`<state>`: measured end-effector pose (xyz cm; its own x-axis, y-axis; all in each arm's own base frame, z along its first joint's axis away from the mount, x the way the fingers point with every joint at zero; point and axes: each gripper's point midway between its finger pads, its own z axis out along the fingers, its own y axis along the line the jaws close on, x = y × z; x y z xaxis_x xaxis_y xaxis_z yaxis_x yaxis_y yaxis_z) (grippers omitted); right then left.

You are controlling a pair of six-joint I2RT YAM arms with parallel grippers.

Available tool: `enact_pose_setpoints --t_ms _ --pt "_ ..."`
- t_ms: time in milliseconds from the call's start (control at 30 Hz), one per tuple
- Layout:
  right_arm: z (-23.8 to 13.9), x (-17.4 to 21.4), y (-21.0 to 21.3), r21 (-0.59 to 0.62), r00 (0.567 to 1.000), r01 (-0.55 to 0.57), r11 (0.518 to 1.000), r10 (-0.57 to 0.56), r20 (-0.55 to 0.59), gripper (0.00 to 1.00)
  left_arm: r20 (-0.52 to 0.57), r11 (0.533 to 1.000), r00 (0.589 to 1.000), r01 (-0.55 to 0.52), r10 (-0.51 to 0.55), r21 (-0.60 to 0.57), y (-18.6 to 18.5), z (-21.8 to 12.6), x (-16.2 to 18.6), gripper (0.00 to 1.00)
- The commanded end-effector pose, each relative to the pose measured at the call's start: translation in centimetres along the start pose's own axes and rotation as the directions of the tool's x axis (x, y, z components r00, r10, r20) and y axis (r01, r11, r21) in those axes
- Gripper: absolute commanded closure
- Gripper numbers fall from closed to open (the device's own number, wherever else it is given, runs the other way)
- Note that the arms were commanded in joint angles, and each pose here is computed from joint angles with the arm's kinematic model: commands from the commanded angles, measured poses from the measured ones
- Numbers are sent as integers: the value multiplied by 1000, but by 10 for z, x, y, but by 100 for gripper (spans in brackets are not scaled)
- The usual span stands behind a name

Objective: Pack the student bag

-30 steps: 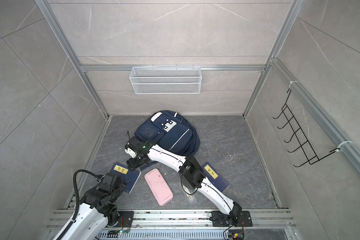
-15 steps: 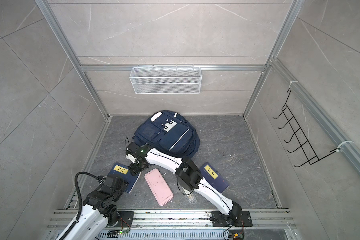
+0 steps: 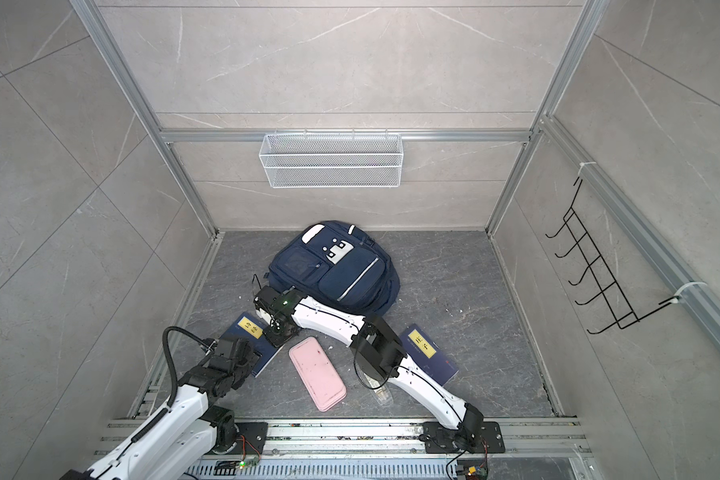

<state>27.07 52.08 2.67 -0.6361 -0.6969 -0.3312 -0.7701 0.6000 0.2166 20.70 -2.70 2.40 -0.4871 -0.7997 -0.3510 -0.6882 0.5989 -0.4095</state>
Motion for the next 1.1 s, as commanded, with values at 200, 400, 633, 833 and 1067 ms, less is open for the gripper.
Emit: enact_pose_setpoints --t_ms 200,400,633,833,1067 --pt "-29 0 -29 81 999 -22 997 20 29 52 -183 991 974 -129 132 27 -16 13 27 36" --pt "-28 -9 -36 -21 993 -81 997 82 89 47 -147 994 983 -109 110 16 -4 7 20 36" --pt "-18 -19 -40 -110 987 -123 986 133 94 43 -169 998 983 -67 66 0 8 11 17 36" --pt "-13 -25 -46 -92 981 -149 985 159 110 43 -164 999 986 -33 33 -2 10 14 11 36" --pt "2 -22 -42 -122 981 -169 978 179 78 48 -190 1000 982 0 -1 -5 11 21 8 37"
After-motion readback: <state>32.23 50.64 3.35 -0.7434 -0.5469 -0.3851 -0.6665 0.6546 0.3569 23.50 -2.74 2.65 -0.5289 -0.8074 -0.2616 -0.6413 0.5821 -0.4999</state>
